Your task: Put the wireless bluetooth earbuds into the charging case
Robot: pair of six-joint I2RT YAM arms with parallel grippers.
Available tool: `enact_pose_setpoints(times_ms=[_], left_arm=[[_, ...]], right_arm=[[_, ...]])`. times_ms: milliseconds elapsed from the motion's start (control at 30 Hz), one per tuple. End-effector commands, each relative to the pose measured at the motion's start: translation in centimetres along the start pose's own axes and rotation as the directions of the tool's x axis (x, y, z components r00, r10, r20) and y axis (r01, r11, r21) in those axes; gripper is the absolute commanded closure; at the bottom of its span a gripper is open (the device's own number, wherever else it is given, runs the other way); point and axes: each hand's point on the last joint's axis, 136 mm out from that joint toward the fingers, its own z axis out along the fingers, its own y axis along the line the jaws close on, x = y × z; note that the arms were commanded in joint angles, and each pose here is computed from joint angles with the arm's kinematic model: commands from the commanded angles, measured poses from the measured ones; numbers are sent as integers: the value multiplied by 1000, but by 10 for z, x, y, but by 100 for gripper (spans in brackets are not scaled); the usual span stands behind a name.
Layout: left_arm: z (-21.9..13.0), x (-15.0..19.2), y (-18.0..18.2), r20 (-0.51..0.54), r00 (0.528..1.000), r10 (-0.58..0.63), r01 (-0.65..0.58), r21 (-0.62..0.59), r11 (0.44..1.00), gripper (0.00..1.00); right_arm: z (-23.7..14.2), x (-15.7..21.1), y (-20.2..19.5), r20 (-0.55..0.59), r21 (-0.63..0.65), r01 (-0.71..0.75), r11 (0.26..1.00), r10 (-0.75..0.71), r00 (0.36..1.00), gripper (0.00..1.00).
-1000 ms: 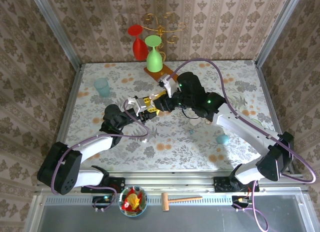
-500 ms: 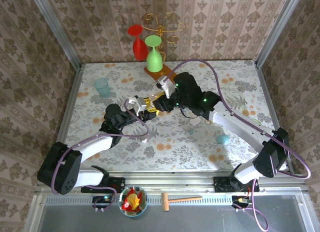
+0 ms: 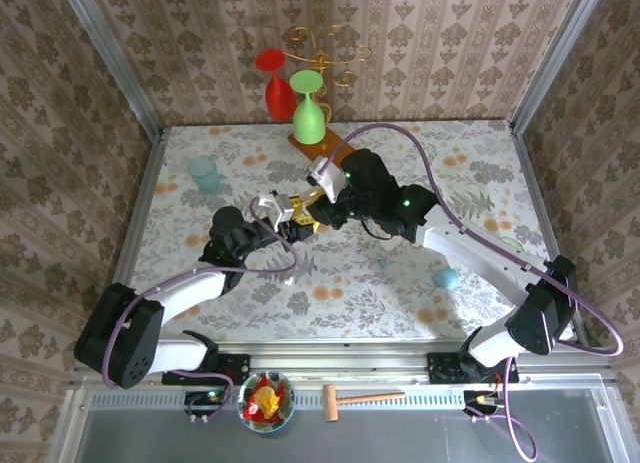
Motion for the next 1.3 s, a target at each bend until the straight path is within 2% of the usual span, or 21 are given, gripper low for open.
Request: enact_pose_setpoints(times_ms=[0,300,367,400,500,600,767,867,1033,1267], left_arm=[[2,-29,4,63,998,28,-27,-13,1000,95],[2,-18,8,40,999,16,-15,-30,999,95],[2,-15,9,33,999,12,-11,-31,999,95],[2,-13,9,28,1000,9,-8,-33,999,95],[1,-8,11,17,1000,11,-10,-39,999,95],[-6,3,27,-5,1000,0,0,-110,994,95],[-17,18,40,-43,999,1,-9,-181,983,95],[-21,24,46,-75,997,12,-29,-226,974,96],[-24,26,49,-88,996,27,-48,-253,966,96],[-26,26,51,-85,996,24,-46,-268,962,96]], right_arm=[[-2,12,2,-62,22,32,999,-30,998,79],[-28,-10,-8,69,99,10,995,-17,997,82],[-27,-6,-11,66,105,-1,995,-6,998,82],[-38,-11,-12,94,114,-8,993,-3,996,82],[-42,-4,-21,94,146,-50,988,36,995,82],[-48,10,-32,100,166,-117,979,101,990,82],[-52,52,-48,65,197,-224,955,215,974,82],[-42,93,-57,-6,231,-279,932,288,958,82],[-6,166,-59,-138,263,-351,899,395,908,82],[45,232,-57,-267,287,-408,867,482,835,82]])
